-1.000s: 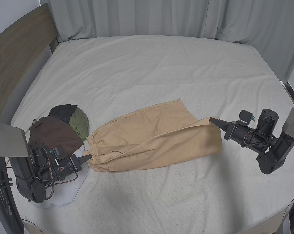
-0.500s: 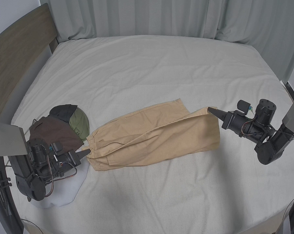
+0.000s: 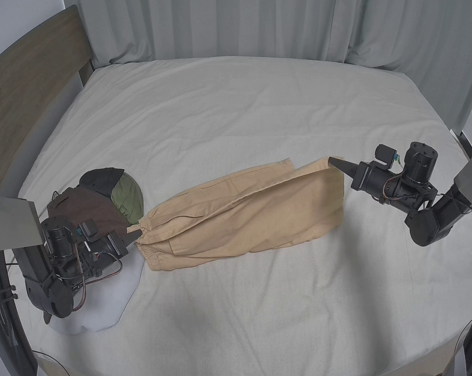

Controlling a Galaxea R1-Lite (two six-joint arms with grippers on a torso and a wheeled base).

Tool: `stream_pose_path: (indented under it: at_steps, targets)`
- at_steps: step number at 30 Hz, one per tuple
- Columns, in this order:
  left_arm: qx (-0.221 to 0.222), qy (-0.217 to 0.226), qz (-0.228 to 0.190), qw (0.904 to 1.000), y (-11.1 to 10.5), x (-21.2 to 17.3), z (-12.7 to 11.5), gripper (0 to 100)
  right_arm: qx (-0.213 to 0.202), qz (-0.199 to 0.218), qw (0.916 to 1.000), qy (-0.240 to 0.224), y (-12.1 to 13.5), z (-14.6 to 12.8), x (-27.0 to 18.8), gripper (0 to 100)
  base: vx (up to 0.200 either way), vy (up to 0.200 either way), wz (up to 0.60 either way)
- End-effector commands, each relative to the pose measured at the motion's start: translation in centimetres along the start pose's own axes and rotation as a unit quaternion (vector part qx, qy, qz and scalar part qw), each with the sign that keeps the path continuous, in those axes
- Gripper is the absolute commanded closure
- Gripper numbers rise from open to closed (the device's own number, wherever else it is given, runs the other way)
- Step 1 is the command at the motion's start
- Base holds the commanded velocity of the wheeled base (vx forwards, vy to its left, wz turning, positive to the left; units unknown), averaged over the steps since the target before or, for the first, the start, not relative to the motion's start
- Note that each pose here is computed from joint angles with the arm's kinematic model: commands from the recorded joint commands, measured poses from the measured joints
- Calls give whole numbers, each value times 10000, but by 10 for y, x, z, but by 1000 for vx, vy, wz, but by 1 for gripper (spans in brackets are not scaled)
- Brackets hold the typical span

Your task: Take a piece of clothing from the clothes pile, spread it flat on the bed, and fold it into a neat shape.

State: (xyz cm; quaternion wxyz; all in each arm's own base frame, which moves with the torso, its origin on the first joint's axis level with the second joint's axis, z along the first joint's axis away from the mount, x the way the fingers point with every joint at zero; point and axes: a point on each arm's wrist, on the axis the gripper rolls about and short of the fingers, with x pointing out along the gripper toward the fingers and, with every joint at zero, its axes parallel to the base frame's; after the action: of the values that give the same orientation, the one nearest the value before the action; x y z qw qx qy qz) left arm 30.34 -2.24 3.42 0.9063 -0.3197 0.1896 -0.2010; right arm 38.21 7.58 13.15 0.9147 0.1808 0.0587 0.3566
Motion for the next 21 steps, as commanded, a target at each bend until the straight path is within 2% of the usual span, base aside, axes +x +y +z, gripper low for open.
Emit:
stream_pose_path:
  at_steps: [1, 6, 21]
  targets:
    - [10, -48, -3, 10000, 1, 1, 2, 100, -75, 110, 9999, -82, 4, 11, 11, 100, 0, 0, 0]
    - [-1, -78, 21, 10000, 3, 2, 4, 100, -53, 127, 9999, -42, 6, 18, 18, 100, 0, 0, 0]
    - [-82, -178, 82, 9998, 2, 8, 4, 100, 41, 34, 10000, 82, -18, 8, 41, 100, 0, 0, 0]
